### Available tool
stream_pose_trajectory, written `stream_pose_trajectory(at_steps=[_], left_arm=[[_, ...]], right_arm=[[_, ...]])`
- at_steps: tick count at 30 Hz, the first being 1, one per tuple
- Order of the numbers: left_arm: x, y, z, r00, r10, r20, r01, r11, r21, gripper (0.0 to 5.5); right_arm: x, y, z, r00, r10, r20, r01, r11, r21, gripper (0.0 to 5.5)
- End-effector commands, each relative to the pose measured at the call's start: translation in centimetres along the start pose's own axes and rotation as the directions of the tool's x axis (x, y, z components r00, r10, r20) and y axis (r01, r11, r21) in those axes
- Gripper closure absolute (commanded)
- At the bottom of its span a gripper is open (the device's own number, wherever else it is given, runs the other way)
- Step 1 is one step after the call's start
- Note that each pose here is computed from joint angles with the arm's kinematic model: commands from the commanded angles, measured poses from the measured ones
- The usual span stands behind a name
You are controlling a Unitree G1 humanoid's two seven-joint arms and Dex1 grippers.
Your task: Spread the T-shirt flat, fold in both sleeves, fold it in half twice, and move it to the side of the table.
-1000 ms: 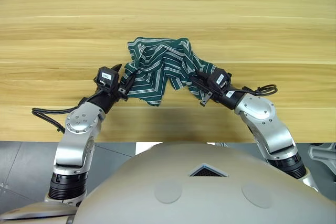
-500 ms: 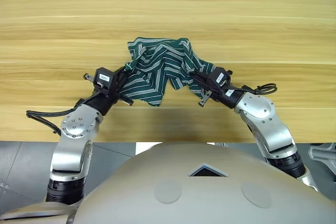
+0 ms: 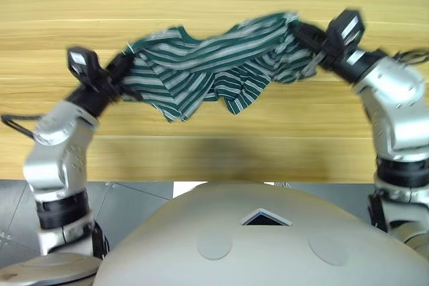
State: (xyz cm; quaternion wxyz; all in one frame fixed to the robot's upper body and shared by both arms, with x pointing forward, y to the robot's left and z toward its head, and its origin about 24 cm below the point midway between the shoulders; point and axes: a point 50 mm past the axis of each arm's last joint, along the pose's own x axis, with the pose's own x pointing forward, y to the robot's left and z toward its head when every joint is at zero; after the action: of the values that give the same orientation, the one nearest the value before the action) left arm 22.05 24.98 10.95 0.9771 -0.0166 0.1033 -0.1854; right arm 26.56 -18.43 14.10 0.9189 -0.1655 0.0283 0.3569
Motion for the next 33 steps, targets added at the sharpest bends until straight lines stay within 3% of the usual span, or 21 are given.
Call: stream_pose_trajectory(at_steps=[1,4,7,10,11,14,16,27,33], left_arm=[[3.3,3.0,8.4,0.994,0.004,0.106,-0.012,0.997,0.075,5.49],[2.5,2.7,13.2,0.983,-0.011,0.185,-0.022,0.985,0.173,5.49],[2.7,1.2,16.5,0.968,-0.069,0.242,0.012,0.973,0.230,5.49],[6.5,-0.4,17.5,0.966,-0.129,0.225,0.076,0.970,0.231,5.49],[9.0,-0.7,17.8,0.966,-0.140,0.217,0.093,0.973,0.212,5.49],[14.6,-0.3,18.9,0.979,-0.073,0.191,0.042,0.986,0.164,5.49],[16.3,0.3,19.7,0.981,-0.012,0.196,-0.019,0.988,0.154,5.49],[16.5,0.6,24.2,0.933,0.154,0.324,-0.217,0.961,0.169,5.49],[16.4,0.5,24.9,0.925,0.159,0.346,-0.229,0.959,0.170,5.49]], right_arm=[[1.5,-7.1,6.6,0.996,-0.062,0.071,0.072,0.989,-0.132,5.50],[-0.5,-10.0,11.5,0.978,-0.124,0.167,0.163,0.955,-0.247,5.50],[-1.9,-11.2,14.1,0.967,-0.143,0.211,0.205,0.928,-0.310,5.50],[1.3,-12.2,14.7,0.972,-0.120,0.201,0.173,0.947,-0.271,5.50],[3.3,-13.0,14.5,0.974,-0.130,0.184,0.172,0.958,-0.230,5.50],[7.8,-14.0,14.3,0.969,-0.205,0.136,0.222,0.968,-0.121,5.50],[9.0,-14.1,14.4,0.957,-0.266,0.118,0.277,0.957,-0.081,5.50],[9.8,-14.5,17.1,0.882,-0.442,0.160,0.442,0.896,0.037,5.50],[9.9,-14.6,16.0,0.880,-0.456,0.131,0.451,0.890,0.068,5.50]])
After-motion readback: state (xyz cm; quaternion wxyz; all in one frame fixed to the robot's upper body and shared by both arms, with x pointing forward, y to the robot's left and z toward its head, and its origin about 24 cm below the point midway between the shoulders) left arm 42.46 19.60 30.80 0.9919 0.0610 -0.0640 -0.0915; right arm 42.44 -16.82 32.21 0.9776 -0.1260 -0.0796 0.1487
